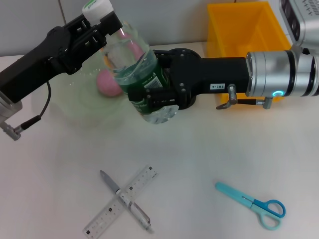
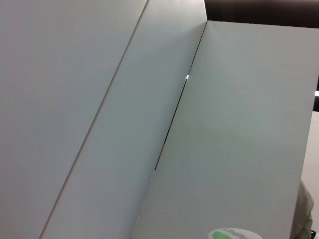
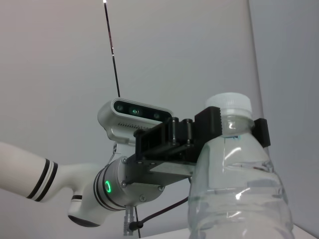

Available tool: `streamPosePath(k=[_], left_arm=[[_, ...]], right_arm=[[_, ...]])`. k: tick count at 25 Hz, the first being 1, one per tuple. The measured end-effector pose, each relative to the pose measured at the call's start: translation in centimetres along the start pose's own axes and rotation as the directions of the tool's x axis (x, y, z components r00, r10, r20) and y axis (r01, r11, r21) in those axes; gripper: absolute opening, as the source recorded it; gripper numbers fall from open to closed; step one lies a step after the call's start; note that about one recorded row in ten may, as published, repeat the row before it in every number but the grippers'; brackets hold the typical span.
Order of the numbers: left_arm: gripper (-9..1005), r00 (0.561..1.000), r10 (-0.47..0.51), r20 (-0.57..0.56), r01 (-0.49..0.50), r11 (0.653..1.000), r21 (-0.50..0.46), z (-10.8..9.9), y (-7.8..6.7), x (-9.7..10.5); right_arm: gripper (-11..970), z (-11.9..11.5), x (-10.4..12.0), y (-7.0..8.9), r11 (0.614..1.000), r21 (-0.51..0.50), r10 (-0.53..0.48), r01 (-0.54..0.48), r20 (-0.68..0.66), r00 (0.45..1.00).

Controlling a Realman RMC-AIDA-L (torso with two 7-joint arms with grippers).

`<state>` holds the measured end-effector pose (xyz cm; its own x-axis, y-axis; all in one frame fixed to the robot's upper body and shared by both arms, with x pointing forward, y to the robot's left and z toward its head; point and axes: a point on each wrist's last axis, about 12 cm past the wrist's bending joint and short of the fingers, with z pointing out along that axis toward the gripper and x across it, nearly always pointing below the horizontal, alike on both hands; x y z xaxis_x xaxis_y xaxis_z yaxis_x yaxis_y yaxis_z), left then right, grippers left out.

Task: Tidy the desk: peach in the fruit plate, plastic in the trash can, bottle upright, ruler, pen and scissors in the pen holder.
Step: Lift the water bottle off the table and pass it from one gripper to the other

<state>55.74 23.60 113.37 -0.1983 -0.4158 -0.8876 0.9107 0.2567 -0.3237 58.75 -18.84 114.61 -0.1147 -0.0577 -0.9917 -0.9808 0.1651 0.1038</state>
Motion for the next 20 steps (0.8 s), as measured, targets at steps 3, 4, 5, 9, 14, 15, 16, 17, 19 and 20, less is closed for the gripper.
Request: streamPosePath(k=[3, 4, 5, 9, 14, 15, 16, 17, 19, 20], left_arm=[[453, 1.000, -0.001, 0.000, 0.001, 1.000, 0.000, 0.00, 0.00, 0.01], [452, 1.000, -0.001, -0.001, 0.001, 1.000, 0.000, 0.00, 0.00, 0.01], [452, 1.000, -0.002, -0.002, 0.002, 1.000, 0.000, -0.01, 0.00, 0.02], [451, 1.000, -0.002, -0.002, 0.002, 1.000, 0.000, 0.08, 0.01, 0.02], [450, 1.000, -0.003, -0.002, 0.003, 1.000, 0.002, 0.18, 0.02, 0.00], [450, 1.000, -0.003, -0.002, 0.003, 1.000, 0.002, 0.18, 0.02, 0.00], [449, 1.000, -0.003, -0.002, 0.003, 1.000, 0.002, 0.18, 0.02, 0.00], [449, 1.000, -0.003, -0.002, 0.003, 1.000, 0.002, 0.19, 0.03, 0.00], [449, 1.000, -0.003, -0.001, 0.003, 1.000, 0.003, 0.22, 0.04, -0.03], [448, 1.000, -0.003, -0.001, 0.003, 1.000, 0.003, 0.22, 0.04, -0.03]], right_arm=[[785, -0.17, -0.07, 0.05, 1.000, 0.000, -0.008, 0.008, -0.001, 1.000], [785, -0.13, -0.05, 0.11, 1.000, -0.006, -0.013, 0.013, -0.006, 1.000], [786, -0.13, -0.05, 0.11, 1.000, -0.006, -0.013, 0.013, -0.006, 1.000], [786, 0.05, 0.03, 0.18, 1.000, -0.013, -0.016, 0.015, -0.017, 1.000], [787, 0.08, 0.02, 0.02, 1.000, -0.002, -0.020, 0.020, -0.019, 1.000], [787, 0.08, 0.02, 0.02, 1.000, -0.002, -0.020, 0.020, -0.019, 1.000], [787, 0.09, 0.02, -0.02, 1.000, 0.001, -0.020, 0.020, -0.020, 1.000], [787, 0.11, 0.01, -0.06, 1.000, 0.004, -0.021, 0.021, -0.021, 1.000], [787, 0.16, -0.02, -0.15, 1.000, 0.007, -0.023, 0.023, -0.024, 0.999], [787, 0.16, -0.02, -0.15, 1.000, 0.007, -0.023, 0.023, -0.024, 0.999]])
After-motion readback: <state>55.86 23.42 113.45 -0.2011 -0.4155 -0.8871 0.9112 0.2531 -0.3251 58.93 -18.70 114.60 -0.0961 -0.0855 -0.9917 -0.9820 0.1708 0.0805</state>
